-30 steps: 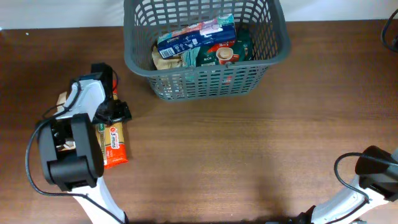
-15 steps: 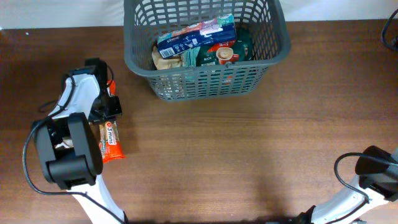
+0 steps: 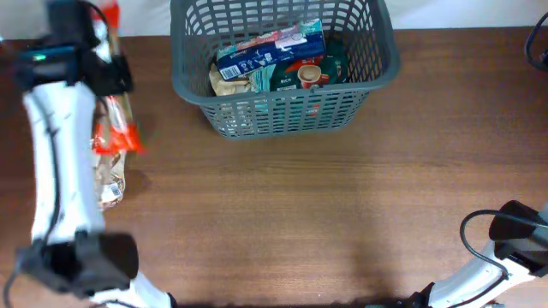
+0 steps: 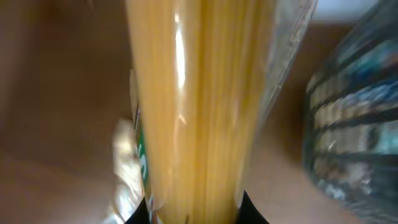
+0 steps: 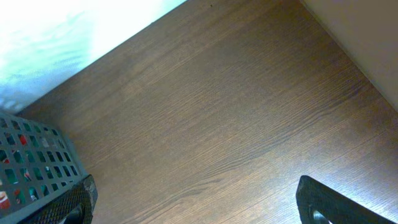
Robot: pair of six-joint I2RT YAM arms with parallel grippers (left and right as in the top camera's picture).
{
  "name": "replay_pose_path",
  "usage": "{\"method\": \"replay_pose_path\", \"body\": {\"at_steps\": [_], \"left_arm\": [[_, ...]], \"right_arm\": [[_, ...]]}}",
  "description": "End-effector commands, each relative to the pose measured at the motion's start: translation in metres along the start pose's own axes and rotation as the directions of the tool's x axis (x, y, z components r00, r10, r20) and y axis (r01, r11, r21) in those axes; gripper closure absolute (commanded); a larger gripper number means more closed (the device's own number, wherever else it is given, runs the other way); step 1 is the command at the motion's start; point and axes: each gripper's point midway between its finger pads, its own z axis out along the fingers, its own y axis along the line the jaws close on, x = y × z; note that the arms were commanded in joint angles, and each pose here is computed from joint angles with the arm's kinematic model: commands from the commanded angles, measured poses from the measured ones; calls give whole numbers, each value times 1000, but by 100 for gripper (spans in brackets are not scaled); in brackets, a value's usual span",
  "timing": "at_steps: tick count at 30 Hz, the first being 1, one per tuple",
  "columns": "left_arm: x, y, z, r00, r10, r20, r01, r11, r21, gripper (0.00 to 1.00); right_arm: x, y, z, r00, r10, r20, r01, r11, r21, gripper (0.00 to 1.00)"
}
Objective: Pack container
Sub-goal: 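Carry the spaghetti pack with the left gripper and release it into the basket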
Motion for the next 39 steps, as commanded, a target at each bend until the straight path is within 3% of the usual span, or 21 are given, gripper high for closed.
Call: {"method": "replay_pose_path", "body": {"at_steps": [1, 2, 5, 6, 9, 12, 14, 19, 24, 32, 33, 34, 35, 37, 39], "left_arm": [[-60, -9, -126, 892, 245, 380, -253, 967, -29, 98], [-68, -18, -145, 842, 310, 441, -325, 945, -43, 98], [-82, -58, -198, 614, 509, 603, -558, 821, -125, 98], [-82, -76, -211, 515, 574, 636, -641, 751, -159, 99], [-76, -118, -229, 300, 674, 675, -775, 585, -240, 98], [-73, -153, -223, 204, 699, 686, -830, 495, -258, 98], [-75, -192, -188, 141, 725, 674, -879, 405, -252, 98], [-90, -251, -96, 134, 714, 687, -918, 351, -185, 99], [-73, -300, -9, 148, 722, 676, -953, 286, -97, 98], [-33, -336, 54, 163, 768, 619, -977, 214, -8, 98], [-33, -336, 54, 170, 773, 611, -976, 220, -7, 82], [-35, -334, 52, 178, 777, 604, -972, 234, -14, 30], [-40, -332, 47, 193, 780, 596, -965, 260, -27, 1], [-57, -322, 32, 239, 779, 580, -940, 334, -61, 1], [-81, -301, -5, 325, 746, 581, -883, 459, -96, 1]], "right_arm": [[-2, 0, -1, 1000, 7, 10, -7, 1000, -5, 1], [-3, 0, -1, 1000, 7, 10, -7, 1000, -5, 1], [-3, 0, -1, 1000, 7, 10, -7, 1000, -5, 1], [-3, 0, -1, 1000, 7, 10, -7, 1000, -5, 1], [-3, 0, -1, 1000, 7, 10, -7, 1000, -5, 1], [-3, 0, -1, 1000, 7, 10, -7, 1000, -5, 1], [-3, 0, -1, 1000, 7, 10, -7, 1000, -5, 1], [-3, 0, -1, 1000, 7, 10, -7, 1000, -5, 1], [-3, 0, -1, 1000, 7, 10, -7, 1000, -5, 1], [-3, 0, -1, 1000, 7, 10, -7, 1000, -5, 1], [-3, 0, -1, 1000, 7, 10, -7, 1000, -5, 1], [-3, 0, -1, 1000, 7, 10, -7, 1000, -5, 1], [-3, 0, -1, 1000, 7, 10, -7, 1000, -5, 1], [-3, 0, -1, 1000, 7, 10, -7, 1000, -5, 1], [-3, 0, -1, 1000, 7, 10, -7, 1000, -5, 1]]}}
